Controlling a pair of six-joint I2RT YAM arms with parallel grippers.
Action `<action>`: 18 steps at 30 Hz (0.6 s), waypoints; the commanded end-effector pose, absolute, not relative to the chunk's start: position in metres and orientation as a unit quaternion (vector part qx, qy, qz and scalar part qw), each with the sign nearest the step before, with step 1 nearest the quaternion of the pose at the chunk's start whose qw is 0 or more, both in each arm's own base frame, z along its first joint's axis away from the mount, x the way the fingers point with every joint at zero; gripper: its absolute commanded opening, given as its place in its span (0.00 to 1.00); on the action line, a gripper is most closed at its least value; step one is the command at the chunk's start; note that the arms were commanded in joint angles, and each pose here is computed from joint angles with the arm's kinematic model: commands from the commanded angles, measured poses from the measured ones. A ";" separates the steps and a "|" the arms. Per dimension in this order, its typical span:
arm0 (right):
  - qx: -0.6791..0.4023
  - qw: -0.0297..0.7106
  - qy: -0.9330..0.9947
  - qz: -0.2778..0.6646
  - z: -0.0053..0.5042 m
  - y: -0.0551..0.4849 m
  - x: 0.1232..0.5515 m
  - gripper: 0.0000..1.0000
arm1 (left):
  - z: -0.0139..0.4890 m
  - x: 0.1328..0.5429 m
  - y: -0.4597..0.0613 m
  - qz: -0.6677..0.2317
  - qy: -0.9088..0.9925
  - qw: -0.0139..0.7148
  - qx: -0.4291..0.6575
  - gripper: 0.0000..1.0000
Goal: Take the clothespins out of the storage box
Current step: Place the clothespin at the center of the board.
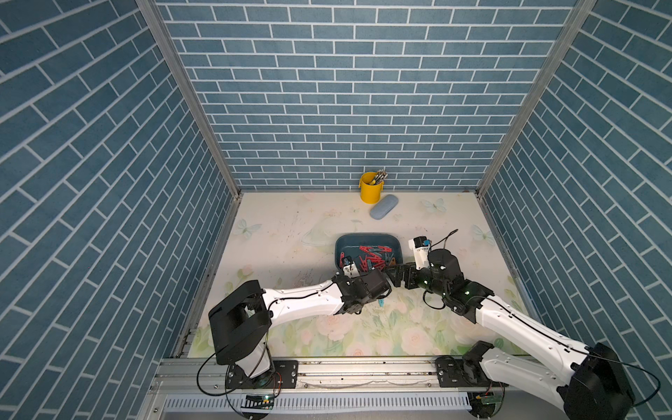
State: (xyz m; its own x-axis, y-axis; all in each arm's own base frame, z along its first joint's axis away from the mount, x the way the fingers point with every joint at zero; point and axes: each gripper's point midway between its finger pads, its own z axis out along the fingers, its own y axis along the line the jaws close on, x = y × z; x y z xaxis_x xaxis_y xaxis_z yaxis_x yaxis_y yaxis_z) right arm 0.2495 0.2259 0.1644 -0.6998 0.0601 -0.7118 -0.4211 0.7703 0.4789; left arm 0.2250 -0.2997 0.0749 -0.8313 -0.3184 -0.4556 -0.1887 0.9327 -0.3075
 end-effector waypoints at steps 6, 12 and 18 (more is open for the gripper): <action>-0.082 0.370 0.869 0.319 0.161 0.217 0.246 0.99 | 0.043 0.223 -0.303 -0.098 0.956 0.248 -0.124 0.10; -0.080 0.366 0.872 0.316 0.158 0.216 0.245 1.00 | 0.030 0.224 -0.312 -0.099 0.958 0.241 -0.120 0.11; -0.074 0.366 0.876 0.306 0.154 0.210 0.243 0.99 | 0.020 0.226 -0.318 -0.093 0.961 0.237 -0.109 0.12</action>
